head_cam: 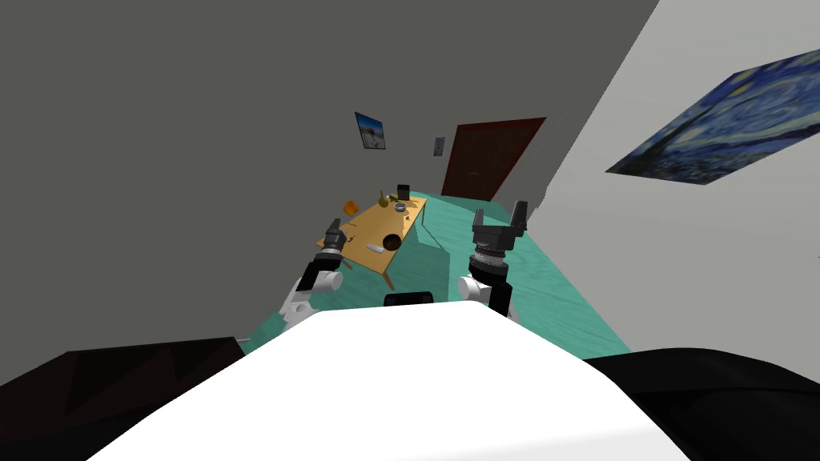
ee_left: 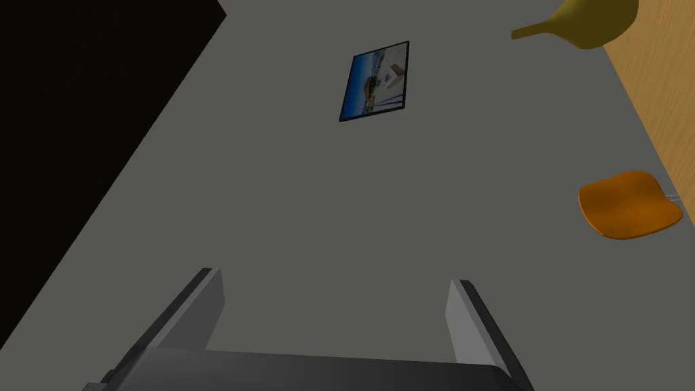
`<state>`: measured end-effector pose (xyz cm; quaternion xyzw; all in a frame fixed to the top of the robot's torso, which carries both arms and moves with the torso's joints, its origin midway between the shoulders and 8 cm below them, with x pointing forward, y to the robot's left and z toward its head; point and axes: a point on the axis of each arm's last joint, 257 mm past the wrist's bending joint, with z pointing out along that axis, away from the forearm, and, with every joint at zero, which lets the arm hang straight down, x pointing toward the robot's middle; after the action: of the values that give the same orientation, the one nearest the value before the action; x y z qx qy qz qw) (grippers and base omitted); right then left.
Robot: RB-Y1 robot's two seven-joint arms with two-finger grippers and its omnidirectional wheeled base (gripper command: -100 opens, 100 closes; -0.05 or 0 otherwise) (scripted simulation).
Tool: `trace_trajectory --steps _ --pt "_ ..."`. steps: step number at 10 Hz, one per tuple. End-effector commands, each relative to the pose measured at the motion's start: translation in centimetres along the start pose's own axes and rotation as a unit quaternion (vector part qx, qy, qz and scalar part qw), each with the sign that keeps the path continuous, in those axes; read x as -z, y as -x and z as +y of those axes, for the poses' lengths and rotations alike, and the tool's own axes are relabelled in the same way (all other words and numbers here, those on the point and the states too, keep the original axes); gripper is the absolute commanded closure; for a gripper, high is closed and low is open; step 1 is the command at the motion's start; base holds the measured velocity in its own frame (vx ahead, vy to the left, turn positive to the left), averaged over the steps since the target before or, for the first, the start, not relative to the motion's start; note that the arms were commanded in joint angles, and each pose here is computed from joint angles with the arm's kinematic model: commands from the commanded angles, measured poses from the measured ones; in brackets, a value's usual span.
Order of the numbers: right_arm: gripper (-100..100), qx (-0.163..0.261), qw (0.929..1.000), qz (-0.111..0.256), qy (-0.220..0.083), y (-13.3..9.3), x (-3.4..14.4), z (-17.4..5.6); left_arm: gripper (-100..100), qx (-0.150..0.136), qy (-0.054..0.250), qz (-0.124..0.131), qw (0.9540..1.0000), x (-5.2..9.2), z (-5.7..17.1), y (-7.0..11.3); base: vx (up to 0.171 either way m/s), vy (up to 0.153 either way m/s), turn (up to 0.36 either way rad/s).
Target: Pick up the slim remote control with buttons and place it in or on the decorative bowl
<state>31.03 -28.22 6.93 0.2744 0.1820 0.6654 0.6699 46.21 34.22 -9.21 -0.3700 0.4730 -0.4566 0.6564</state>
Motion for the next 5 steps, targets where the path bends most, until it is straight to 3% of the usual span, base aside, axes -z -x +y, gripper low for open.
trace_trajectory --steps 1,4,5 --pt "0 0.000 1.0000 0.000 0.000 0.0 0.0 0.0 -100 -0.009 0.018 -0.001 0.9998 -0.5 1.4 0.5 -0.027 -0.015 -0.012" --pt "0 0.000 1.0000 0.000 0.000 0.0 0.0 0.0 -100 -0.038 0.073 -0.006 0.9966 -1.5 5.5 3.2 -0.024 -0.023 -0.030" --pt "0 0.000 1.0000 0.000 0.000 0.0 0.0 0.0 -100 -0.038 0.076 -0.006 0.9963 -1.5 5.8 3.2 -0.022 -0.018 -0.017"
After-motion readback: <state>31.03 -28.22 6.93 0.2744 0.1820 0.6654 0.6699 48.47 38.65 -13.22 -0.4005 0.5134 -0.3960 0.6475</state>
